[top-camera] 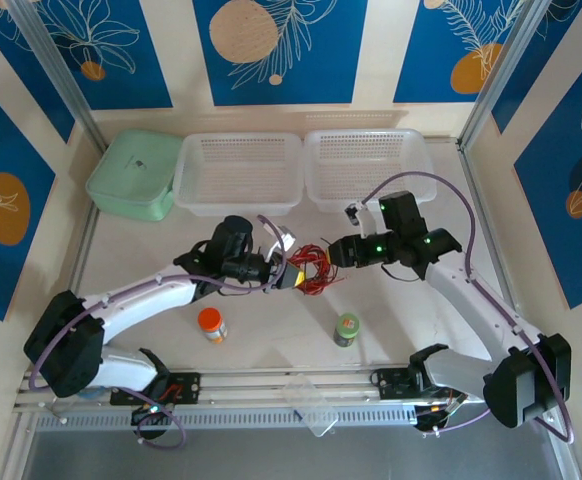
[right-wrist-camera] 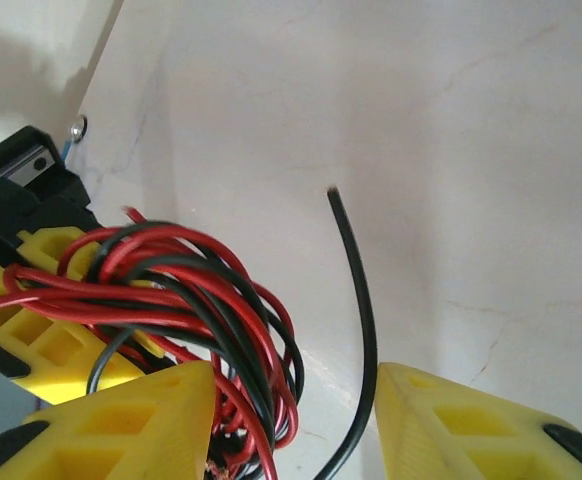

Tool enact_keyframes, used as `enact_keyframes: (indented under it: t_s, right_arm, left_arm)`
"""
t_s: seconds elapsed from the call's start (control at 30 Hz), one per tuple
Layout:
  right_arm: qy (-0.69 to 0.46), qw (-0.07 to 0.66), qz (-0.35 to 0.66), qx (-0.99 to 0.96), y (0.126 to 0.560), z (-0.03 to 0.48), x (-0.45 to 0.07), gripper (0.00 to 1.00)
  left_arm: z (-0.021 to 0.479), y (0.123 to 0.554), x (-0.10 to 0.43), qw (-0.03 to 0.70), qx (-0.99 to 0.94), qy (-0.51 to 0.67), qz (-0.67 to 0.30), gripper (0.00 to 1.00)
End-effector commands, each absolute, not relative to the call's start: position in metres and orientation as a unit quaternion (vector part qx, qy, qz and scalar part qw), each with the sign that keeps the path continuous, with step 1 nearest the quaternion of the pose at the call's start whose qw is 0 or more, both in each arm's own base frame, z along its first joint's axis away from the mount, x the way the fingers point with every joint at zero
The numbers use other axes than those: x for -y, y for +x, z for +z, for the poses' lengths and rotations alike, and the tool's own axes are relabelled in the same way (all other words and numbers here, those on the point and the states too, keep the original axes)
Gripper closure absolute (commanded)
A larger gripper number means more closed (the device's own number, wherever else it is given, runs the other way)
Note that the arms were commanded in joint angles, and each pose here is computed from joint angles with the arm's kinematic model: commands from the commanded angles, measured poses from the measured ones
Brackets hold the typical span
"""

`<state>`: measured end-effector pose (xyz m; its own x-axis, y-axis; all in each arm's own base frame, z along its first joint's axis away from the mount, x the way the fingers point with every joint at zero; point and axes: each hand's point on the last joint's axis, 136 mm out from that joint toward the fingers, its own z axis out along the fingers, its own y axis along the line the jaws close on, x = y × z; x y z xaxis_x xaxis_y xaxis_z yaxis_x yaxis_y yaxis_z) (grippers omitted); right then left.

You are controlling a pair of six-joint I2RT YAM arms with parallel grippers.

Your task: Untangle the cables

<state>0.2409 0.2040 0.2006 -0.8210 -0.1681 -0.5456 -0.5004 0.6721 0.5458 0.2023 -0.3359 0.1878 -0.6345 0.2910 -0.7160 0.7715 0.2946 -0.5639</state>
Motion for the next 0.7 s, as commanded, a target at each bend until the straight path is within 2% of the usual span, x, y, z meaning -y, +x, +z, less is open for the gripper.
enact_keyframes:
  t_s: [0.0,0.3,0.37,0.5,0.67]
  right_arm:
    - [-0.265,0.228,0.358,-0.866,0.230,0.205,-0.214,0.54]
    - [-0.328,0.242,0.368,-0.836,0.231,0.207,-0.233,0.56]
    - [-0.331,0.244,0.369,-0.833,0.232,0.207,-0.234,0.61]
    - [-0.341,0.250,0.402,-0.813,0.227,0.216,-0.239,0.78]
    - [-0.353,0.256,0.462,-0.772,0.208,0.234,-0.242,0.82]
  left_arm:
    - [0.196,0.192,0.339,0.224,-0.747,0.388,-0.491,1.00]
    - [0.213,0.183,0.345,0.208,-0.720,0.422,-0.511,1.00]
    - [0.216,0.181,0.345,0.204,-0.715,0.427,-0.514,1.00]
    - [0.221,0.177,0.344,0.207,-0.706,0.434,-0.521,1.00]
    - [0.226,0.177,0.341,0.217,-0.699,0.438,-0.521,1.00]
